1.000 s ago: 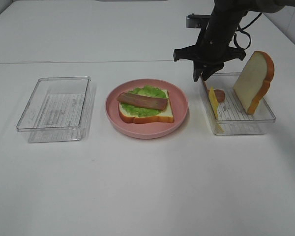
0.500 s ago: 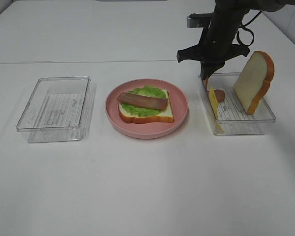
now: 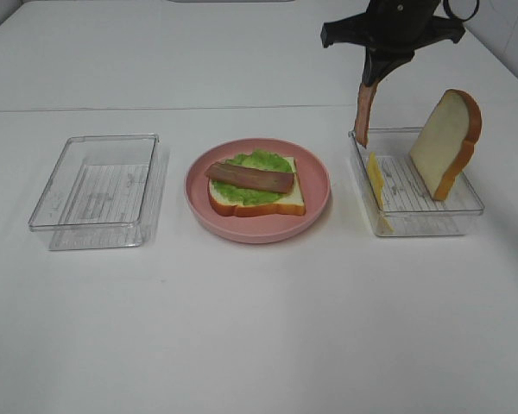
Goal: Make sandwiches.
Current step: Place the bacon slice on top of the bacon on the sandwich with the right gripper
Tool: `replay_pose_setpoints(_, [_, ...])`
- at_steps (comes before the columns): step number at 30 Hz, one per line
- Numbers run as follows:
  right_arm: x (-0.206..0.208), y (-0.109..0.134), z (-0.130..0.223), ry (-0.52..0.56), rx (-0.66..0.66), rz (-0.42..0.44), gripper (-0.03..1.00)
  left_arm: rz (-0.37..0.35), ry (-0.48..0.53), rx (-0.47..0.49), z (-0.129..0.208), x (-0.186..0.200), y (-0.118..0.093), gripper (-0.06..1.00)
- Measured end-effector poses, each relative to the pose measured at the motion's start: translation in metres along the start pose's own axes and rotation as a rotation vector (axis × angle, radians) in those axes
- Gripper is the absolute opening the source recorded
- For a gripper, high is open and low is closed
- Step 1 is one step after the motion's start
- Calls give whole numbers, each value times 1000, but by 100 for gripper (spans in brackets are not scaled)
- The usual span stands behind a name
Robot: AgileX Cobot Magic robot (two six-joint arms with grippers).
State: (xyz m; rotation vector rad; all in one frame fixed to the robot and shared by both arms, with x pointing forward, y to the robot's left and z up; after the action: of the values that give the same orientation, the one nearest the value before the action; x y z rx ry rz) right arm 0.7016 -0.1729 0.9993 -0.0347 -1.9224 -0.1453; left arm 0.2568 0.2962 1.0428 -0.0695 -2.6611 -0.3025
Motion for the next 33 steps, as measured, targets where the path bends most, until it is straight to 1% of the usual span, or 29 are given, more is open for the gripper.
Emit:
replay_pose_setpoints(1, [16, 3, 1, -6, -11, -32, 2, 0, 0, 0, 0, 0, 0, 99])
replay_pose_setpoints(2, [22, 5, 2, -3, -18, -57, 2, 0, 0, 0, 0, 0, 0, 99])
replay_pose_setpoints(3, [22, 5, 2, -3, -18, -57, 2, 0, 0, 0, 0, 0, 0, 99])
replay_pose_setpoints(4, [33, 10, 3, 1, -14, -105, 2, 0, 0, 0, 0, 0, 0, 99])
replay_pose_setpoints(5, [33, 10, 3, 1, -14, -105, 2, 0, 0, 0, 0, 0, 0, 99])
replay_pose_setpoints(6, [38, 13, 5, 6, -8, -139, 2, 0, 0, 0, 0, 0, 0, 99])
replay_pose_setpoints(7, [46, 21, 7, 14, 5, -208, 2, 0, 0, 0, 0, 0, 0, 99])
replay_pose_setpoints(8, [46, 21, 7, 14, 5, -208, 2, 0, 0, 0, 0, 0, 0, 99])
replay_pose_setpoints(9, [51, 29, 10, 38, 25, -279, 2, 0, 0, 0, 0, 0, 0, 99])
replay_pose_setpoints(10, [51, 29, 10, 38, 25, -279, 2, 0, 0, 0, 0, 0, 0, 99])
replay_pose_setpoints(11, [54, 38, 14, 71, 34, -360, 2, 0, 0, 0, 0, 0, 0, 99])
replay_pose_setpoints(12, [56, 42, 16, 84, 39, -398, 2, 0, 0, 0, 0, 0, 0, 99])
replay_pose_setpoints(13, [56, 42, 16, 84, 39, -398, 2, 0, 0, 0, 0, 0, 0, 99])
replay_pose_setpoints(14, [59, 49, 18, 101, 40, -466, 2, 1, 0, 0, 0, 0, 0, 99])
replay_pose_setpoints(15, [59, 49, 18, 101, 40, -466, 2, 1, 0, 0, 0, 0, 0, 99])
replay_pose_setpoints(17, [61, 59, 20, 123, 38, -548, 2, 1, 0, 0, 0, 0, 0, 99])
replay_pose_setpoints(18, [61, 59, 20, 123, 38, -548, 2, 1, 0, 0, 0, 0, 0, 99])
replay_pose_setpoints(19, [60, 67, 24, 139, 45, -577, 2, 1, 0, 0, 0, 0, 0, 99])
replay_pose_setpoints(21, [58, 71, 26, 148, 56, -583, 2, 1, 0, 0, 0, 0, 0, 99])
replay_pose_setpoints(23, [49, 89, 37, 184, 94, -599, 2, 1, 0, 0, 0, 0, 0, 99])
replay_pose_setpoints(26, [47, 94, 40, 193, 105, -603, 2, 1, 0, 0, 0, 0, 0, 99])
replay_pose_setpoints(27, [43, 104, 46, 208, 128, -608, 2, 1, 0, 0, 0, 0, 0, 99])
replay_pose_setpoints(28, [39, 109, 50, 215, 136, -609, 2, 1, 0, 0, 0, 0, 0, 99])
replay_pose_setpoints(29, [39, 109, 50, 215, 136, -609, 2, 1, 0, 0, 0, 0, 0, 99])
replay_pose_setpoints(30, [35, 118, 55, 227, 150, -613, 2, 2, 0, 1, 0, 0, 0, 99])
replay_pose_setpoints(31, [31, 123, 58, 234, 156, -616, 2, 3, -1, 2, 0, 0, 0, 99])
replay_pose_setpoints(32, [31, 123, 58, 234, 156, -616, 2, 3, -1, 2, 0, 0, 0, 99])
replay_pose_setpoints(33, [25, 130, 63, 240, 167, -617, 2, 3, -1, 2, 0, 0, 0, 99])
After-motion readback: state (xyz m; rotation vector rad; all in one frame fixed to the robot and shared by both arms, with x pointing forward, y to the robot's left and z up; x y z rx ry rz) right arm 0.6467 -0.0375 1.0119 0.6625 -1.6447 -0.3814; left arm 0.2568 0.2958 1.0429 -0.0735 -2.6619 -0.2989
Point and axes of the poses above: a point on each arm's last joint axis where the gripper is mounted, x pointing back along that axis away from the gripper, y along the wrist's bending axis when the last joint is at zero, z = x × y, the point moved 3 cm from there along -x, pointing out along that axis toward the gripper, and after that the axes turned 15 degrees about -x, right-handed, at the moved point
